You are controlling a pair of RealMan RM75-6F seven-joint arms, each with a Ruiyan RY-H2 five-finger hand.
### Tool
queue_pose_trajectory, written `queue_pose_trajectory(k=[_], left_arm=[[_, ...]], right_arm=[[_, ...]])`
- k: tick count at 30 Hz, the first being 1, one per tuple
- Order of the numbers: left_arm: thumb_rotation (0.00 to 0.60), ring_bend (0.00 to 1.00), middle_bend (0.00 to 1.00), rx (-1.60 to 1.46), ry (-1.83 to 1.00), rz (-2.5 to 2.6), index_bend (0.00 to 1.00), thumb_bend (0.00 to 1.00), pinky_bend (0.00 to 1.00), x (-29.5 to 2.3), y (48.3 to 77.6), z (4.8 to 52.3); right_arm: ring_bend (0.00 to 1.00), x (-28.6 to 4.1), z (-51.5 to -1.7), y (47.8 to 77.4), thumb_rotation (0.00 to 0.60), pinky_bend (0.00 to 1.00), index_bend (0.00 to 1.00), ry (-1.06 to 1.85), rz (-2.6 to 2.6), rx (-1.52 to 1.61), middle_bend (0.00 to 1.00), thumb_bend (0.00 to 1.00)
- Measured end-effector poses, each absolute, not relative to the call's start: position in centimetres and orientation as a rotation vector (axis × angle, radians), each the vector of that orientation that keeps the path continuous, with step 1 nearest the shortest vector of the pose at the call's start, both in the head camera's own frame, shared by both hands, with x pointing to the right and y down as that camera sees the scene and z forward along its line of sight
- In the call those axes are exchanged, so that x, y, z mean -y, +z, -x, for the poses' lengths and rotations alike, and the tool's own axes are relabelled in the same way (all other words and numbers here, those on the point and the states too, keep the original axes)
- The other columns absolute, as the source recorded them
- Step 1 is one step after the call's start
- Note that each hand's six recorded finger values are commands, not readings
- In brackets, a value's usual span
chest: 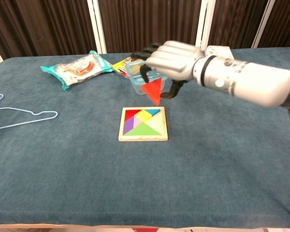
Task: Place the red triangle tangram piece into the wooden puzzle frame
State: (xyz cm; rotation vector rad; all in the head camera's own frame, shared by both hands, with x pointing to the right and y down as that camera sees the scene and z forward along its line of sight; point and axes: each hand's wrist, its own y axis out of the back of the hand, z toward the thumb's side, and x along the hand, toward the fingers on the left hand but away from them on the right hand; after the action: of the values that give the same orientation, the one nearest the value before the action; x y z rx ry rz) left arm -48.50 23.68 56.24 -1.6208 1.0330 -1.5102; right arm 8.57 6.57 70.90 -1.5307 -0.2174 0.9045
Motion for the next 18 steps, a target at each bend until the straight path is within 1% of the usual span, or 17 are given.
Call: queue_pose_trajectory(k=[9, 18], left_arm=[[0.600, 0.00, 0.00, -1.031, -1.520, 1.621, 0.00, 0.46, 0.11, -23.7, 56.4, 48.6], [0.600, 0.00, 0.00, -1.035, -1.517, 1.619, 0.00, 0.46, 0.11, -23.7, 56.3, 48.7]], right_arm=[[0.00, -7.5, -6.7, 72.1, 0.600, 0.00, 0.68, 0.843, 1.492, 0.177, 0.04, 0.51], [0.00, -8.7, -6.8, 73.3, 0.600, 0.00, 0.68, 0.809, 1.428, 0.089, 0.05, 0.51]])
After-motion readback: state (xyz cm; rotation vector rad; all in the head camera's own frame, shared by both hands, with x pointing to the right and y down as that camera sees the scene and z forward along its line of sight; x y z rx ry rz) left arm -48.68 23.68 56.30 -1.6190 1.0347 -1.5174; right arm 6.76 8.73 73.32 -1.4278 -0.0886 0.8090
